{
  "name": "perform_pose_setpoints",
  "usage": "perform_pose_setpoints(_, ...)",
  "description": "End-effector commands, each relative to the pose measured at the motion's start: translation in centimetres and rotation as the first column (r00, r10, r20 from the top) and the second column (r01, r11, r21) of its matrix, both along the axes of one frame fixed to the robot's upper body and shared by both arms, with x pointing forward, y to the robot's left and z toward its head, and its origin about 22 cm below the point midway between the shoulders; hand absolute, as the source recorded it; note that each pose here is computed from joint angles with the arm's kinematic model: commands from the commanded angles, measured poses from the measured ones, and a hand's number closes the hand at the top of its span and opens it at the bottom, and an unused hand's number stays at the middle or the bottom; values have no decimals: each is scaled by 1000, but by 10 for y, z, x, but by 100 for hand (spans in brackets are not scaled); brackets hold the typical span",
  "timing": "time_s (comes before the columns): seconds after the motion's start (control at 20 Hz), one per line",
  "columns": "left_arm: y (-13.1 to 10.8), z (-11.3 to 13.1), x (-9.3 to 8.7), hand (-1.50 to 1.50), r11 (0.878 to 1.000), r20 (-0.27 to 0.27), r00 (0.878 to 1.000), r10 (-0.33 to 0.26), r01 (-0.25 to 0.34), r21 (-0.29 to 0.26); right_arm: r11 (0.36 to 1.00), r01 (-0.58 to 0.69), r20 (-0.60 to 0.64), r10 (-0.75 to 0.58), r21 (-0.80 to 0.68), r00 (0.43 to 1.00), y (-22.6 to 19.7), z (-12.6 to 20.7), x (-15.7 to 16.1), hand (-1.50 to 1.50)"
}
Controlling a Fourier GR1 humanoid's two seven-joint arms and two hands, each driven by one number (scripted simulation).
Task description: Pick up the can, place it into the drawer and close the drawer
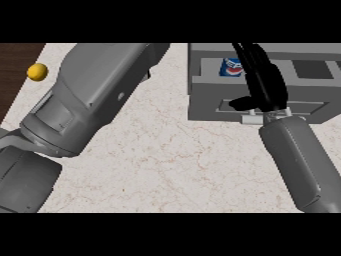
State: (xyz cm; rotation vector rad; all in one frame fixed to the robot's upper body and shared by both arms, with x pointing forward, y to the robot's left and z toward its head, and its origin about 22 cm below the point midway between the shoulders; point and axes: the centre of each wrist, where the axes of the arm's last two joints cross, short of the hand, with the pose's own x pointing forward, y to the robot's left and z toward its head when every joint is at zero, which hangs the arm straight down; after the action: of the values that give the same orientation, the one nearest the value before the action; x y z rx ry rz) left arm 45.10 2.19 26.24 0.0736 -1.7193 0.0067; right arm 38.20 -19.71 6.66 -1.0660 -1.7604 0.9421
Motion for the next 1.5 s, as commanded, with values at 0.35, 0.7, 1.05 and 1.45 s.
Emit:
perform_pose_setpoints(0.35, 37, -13, 6, -150, 1000, -17, 1000, 25, -25, -2, 994, 102, 149, -98, -25, 984, 26, 5, 51, -150)
perform_pose_setpoints(0.7, 62, 5, 2, -150, 1000, -23, 1000, -2, 2, 13, 990, 139, 170, -130, -38, 977, 27, 33, 73, -150)
perform_pose_setpoints(1.05, 70, -5, -5, -150, 999, -33, 999, -35, 35, -1, 990, 139, 211, -135, -8, 968, 36, 58, 84, -150)
perform_pose_setpoints(1.45, 95, -24, -11, -150, 1000, -23, 999, -23, 23, -1, 985, 45, 222, -81, 164, 972, 34, 84, 90, -150)
